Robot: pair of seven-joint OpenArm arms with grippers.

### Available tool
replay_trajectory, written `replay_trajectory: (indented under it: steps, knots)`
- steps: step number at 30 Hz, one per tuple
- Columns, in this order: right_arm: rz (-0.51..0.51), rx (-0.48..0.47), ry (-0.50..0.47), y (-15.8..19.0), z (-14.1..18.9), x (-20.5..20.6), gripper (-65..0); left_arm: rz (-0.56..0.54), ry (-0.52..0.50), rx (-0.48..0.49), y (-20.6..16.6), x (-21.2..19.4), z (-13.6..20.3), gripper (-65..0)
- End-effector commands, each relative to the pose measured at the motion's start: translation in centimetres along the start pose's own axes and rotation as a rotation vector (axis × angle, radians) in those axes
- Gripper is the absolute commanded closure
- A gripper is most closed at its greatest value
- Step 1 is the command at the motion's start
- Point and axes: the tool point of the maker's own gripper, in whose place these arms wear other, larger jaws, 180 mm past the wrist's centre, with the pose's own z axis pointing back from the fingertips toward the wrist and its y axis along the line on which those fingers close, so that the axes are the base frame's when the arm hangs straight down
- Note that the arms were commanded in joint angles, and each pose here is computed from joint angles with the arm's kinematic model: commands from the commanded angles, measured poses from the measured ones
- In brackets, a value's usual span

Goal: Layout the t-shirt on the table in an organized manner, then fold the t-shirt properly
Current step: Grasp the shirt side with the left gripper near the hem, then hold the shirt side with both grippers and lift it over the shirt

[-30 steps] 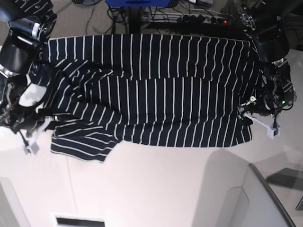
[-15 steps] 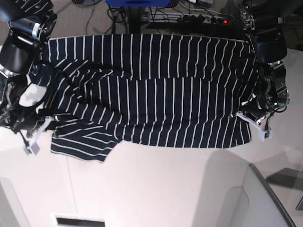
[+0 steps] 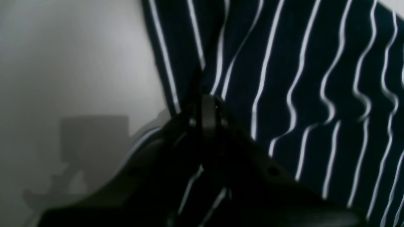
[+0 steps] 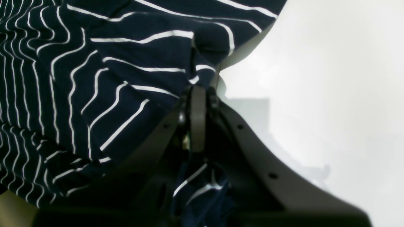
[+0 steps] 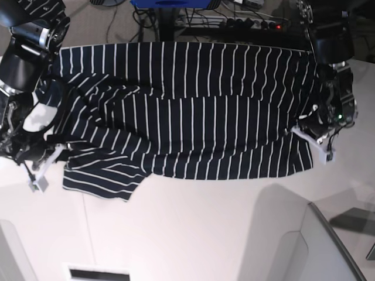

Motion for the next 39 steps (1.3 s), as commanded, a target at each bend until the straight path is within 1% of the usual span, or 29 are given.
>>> replay_trajectory:
  steps: [1, 6, 10, 13, 18, 20, 23, 24, 25, 26, 27, 29, 31, 32, 33, 35, 37, 39]
  knots:
    - [0.017, -0.008, -0.060, -0.5, 0.9, 2.3, 0.0, -0.020, -0.058, 0.009, 0.4, 1.8, 0.8, 0.0]
    - [0.017, -0.011, -0.064, -0.5, 0.9, 2.5, 0.0, -0.079, -0.081, 0.020, 0.3, 0.6, 3.0, 0.0]
    - [0.014, -0.008, -0.064, -0.4, 0.8, 2.5, 0.0, -0.076, -0.101, 0.096, 1.2, -0.1, 4.8, 0.0]
    - [0.013, -0.006, -0.063, -0.3, 0.8, 2.5, 0.0, -0.082, -0.106, 0.112, 1.2, -0.7, 5.7, 0.0]
    - [0.013, -0.006, -0.063, -0.3, 0.8, 2.5, 0.0, -0.081, -0.003, 0.114, 1.3, -2.9, 5.8, 0.0]
    - [0.013, -0.006, -0.063, -0.3, 0.8, 2.5, 0.0, -0.083, 0.008, 0.114, 1.2, -2.9, 6.0, 0.0]
    - [0.012, -0.006, -0.060, -0.3, 0.7, 2.3, 0.0, -0.095, -0.011, 0.113, 0.9, -1.8, 7.1, 0.0]
    - [0.012, -0.006, -0.060, -0.3, 0.7, 2.3, 0.0, -0.106, -0.009, 0.112, 0.6, -1.5, 7.6, -5.9]
    - [0.012, -0.006, -0.060, -0.3, 0.7, 2.3, 0.0, -0.119, -0.015, 0.111, 0.3, -1.0, 8.1, -15.1]
    - [0.012, -0.006, -0.059, -0.3, 0.7, 2.2, 0.0, -0.136, -0.028, 0.113, 0.0, -0.3, 8.8, -23.0]
    - [0.012, -0.006, -0.059, -0.3, 0.7, 2.2, 0.0, -0.144, -0.043, 0.118, -0.1, 0.4, 9.4, -29.5]
    - [0.012, -0.008, -0.058, -0.4, 0.8, 2.2, 0.0, -0.121, -0.074, 0.148, 0.9, 1.8, 10.6, -38.5]
    - [0.012, -0.008, -0.058, -0.4, 0.8, 2.2, 0.0, -0.096, -0.078, 0.172, 1.9, 2.2, 11.0, -42.9]
    - [0.013, -0.009, -0.058, -0.4, 0.8, 2.2, 0.0, -0.086, -0.103, 0.181, 2.3, 3.2, 11.2, -44.3]
    - [0.013, -0.009, -0.058, -0.4, 0.8, 2.2, 0.0, -0.071, -0.114, 0.193, 2.8, 3.8, 11.3, -44.6]
    - [0.013, -0.009, -0.060, -0.4, 0.8, 2.3, 0.0, -0.031, -0.103, 0.206, 4.1, 3.6, 10.7, -44.9]
    - [0.014, -0.008, -0.060, -0.4, 0.8, 2.3, 0.0, 0.037, -0.086, 0.213, 5.5, 3.9, 9.4, -45.1]
    - [0.014, -0.008, -0.060, -0.4, 0.8, 2.3, 0.0, 0.045, -0.067, 0.170, 5.7, 3.9, 7.9, -44.9]
